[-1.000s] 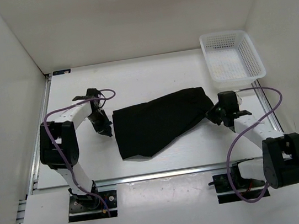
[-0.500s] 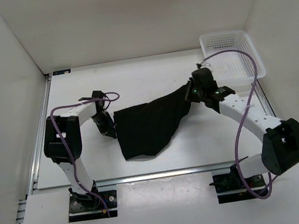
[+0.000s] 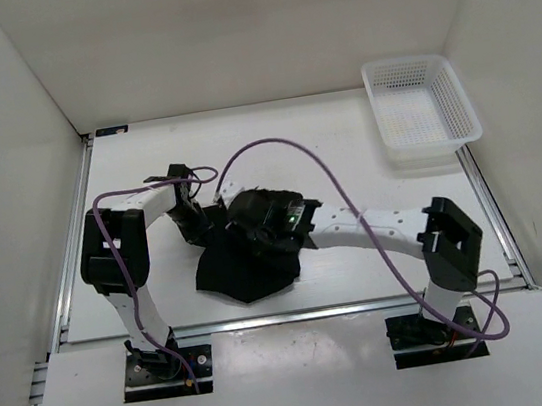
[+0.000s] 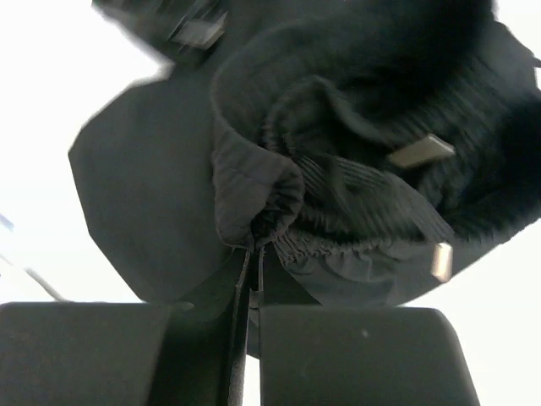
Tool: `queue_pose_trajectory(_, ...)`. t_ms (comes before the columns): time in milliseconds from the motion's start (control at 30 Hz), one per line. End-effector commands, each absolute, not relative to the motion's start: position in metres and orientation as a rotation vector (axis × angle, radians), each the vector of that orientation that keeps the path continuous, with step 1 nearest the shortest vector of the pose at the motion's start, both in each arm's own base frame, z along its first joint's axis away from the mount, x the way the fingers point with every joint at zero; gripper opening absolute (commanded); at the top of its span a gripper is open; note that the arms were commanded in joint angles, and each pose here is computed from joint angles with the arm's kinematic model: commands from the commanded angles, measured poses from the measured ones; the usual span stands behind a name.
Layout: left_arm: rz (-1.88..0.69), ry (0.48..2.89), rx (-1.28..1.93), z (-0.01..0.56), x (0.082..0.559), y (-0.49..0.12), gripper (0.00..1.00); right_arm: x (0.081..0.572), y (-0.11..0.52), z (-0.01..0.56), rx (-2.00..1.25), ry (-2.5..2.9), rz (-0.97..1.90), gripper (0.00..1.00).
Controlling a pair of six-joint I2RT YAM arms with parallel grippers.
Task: Fold and stack the shorts
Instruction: Fold the shorts
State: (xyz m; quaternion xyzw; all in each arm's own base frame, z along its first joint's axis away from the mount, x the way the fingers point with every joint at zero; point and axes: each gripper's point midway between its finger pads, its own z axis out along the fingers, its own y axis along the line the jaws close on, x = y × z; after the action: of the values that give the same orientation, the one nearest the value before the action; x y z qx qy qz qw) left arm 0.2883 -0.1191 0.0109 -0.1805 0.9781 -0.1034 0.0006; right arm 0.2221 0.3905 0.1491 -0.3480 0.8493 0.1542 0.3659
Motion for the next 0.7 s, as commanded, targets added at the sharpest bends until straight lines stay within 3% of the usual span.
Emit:
queue_pose_trajectory(0,-0.309,3.048,-0.553,0.003,0.296,-0.120,0.10,0.213,0.398,0.140,-1.023,2.156,0.308,0.00)
queue_pose_trajectory(500,-0.269,3.029,-0.580,0.007,0.289,-0.114,0.13,0.200,0.458,0.167,-1.100,2.004,0.315,0.00)
queue_pose_trajectory(567,-0.318,2.995,-0.620,0.016,0.293,-0.105,0.27,0.196,0.465,0.166,-1.124,1.976,0.321,0.00)
queue_pose_trajectory(600,-0.337,2.979,-0.623,0.021,0.296,-0.102,0.57,0.193,0.471,0.164,-1.138,1.957,0.330,0.00)
queue_pose_trajectory(667,-0.350,2.966,-0.633,0.032,0.294,-0.092,0.93,0.184,0.480,0.166,-1.167,1.910,0.341,0.00)
